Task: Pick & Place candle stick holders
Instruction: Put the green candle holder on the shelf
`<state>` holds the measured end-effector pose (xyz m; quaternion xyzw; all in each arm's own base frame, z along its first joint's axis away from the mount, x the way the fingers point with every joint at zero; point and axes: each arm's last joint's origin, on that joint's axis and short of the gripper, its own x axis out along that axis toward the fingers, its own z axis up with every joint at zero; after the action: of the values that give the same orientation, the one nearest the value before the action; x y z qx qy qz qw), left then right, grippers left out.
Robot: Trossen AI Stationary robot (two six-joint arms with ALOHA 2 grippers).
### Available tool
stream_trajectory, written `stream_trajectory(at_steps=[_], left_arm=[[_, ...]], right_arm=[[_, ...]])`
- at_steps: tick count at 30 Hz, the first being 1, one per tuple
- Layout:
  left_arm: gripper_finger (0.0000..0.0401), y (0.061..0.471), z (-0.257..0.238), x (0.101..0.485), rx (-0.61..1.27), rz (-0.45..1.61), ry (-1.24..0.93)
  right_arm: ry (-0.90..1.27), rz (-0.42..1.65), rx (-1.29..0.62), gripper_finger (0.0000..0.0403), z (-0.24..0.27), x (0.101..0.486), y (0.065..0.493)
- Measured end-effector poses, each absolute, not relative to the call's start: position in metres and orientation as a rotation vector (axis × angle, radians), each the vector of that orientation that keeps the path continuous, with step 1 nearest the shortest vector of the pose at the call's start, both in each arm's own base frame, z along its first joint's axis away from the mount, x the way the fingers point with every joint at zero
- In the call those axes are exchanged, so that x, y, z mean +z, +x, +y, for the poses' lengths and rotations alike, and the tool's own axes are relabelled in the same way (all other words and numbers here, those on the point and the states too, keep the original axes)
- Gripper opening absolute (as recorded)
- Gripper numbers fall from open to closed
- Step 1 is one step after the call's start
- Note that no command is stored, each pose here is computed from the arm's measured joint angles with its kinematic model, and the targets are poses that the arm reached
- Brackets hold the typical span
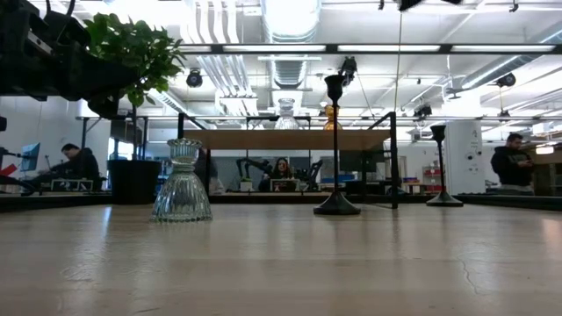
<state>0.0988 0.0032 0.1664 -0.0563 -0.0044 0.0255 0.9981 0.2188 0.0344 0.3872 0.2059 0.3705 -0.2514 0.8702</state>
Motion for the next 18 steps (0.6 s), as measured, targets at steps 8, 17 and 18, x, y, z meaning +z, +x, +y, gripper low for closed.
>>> stream_trajectory(at_steps=[8, 17, 18], left_arm=[[0.0026, 0.099, 0.003, 0.166, 0.051, -0.009, -0.113], [0.0026, 0.099, 0.003, 0.166, 0.051, -0.009, -0.113], [0.0026, 0.099, 0.003, 0.166, 0.051, -0.008, -0.113]], right_arm=[[0.492, 0.783, -0.367, 0.0012, 0.042, 0.332, 0.200], [0.252, 0.599, -0.061, 0.0008, 0.043, 0.268, 0.203], [0.205, 0.581, -0.028, 0.0008, 0.043, 0.261, 0.202]])
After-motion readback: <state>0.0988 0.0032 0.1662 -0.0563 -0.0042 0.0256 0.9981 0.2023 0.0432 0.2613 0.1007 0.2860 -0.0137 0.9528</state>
